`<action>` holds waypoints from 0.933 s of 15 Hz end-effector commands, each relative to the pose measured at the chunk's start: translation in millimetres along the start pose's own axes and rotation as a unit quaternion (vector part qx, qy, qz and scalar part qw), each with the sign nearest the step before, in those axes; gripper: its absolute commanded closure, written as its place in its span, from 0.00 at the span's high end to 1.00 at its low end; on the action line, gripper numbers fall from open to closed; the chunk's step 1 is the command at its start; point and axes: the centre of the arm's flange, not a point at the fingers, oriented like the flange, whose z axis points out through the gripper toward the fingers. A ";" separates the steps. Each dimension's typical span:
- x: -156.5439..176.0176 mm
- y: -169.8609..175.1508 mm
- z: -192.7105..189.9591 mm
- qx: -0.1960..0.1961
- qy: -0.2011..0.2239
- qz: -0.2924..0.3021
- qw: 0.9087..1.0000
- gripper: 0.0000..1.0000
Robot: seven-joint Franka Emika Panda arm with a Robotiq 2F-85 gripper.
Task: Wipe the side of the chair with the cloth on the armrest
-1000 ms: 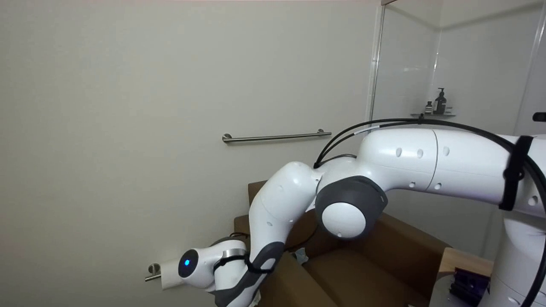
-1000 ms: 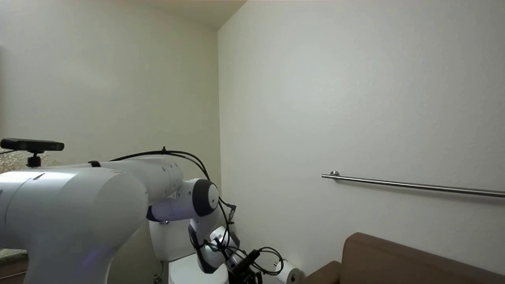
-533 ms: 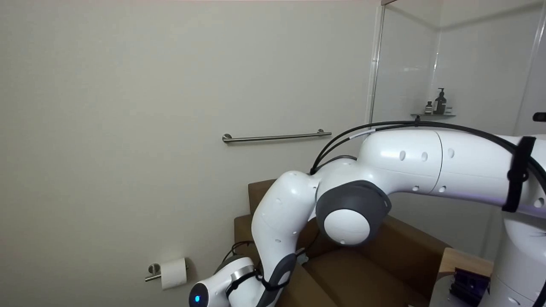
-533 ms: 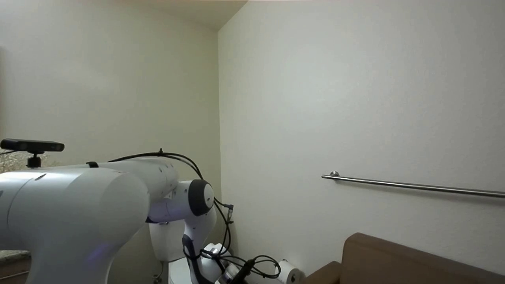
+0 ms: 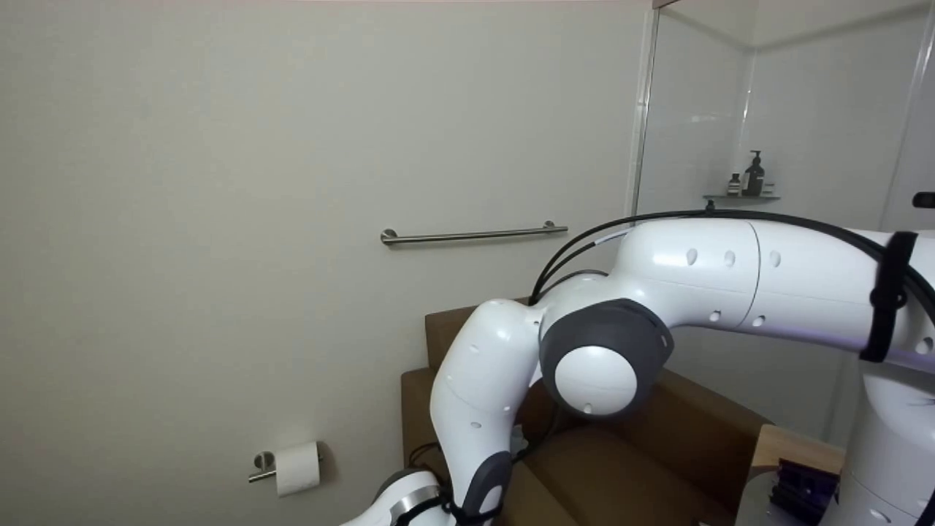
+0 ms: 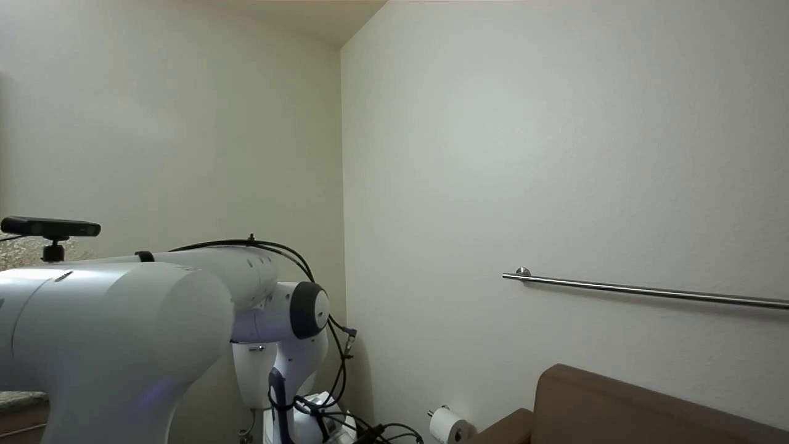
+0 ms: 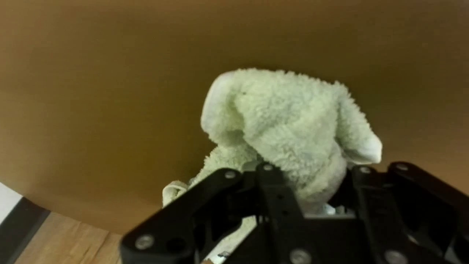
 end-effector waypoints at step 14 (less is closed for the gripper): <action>-80.2 0.0 -82.0 0.197 -0.048 -0.173 0.964 0.08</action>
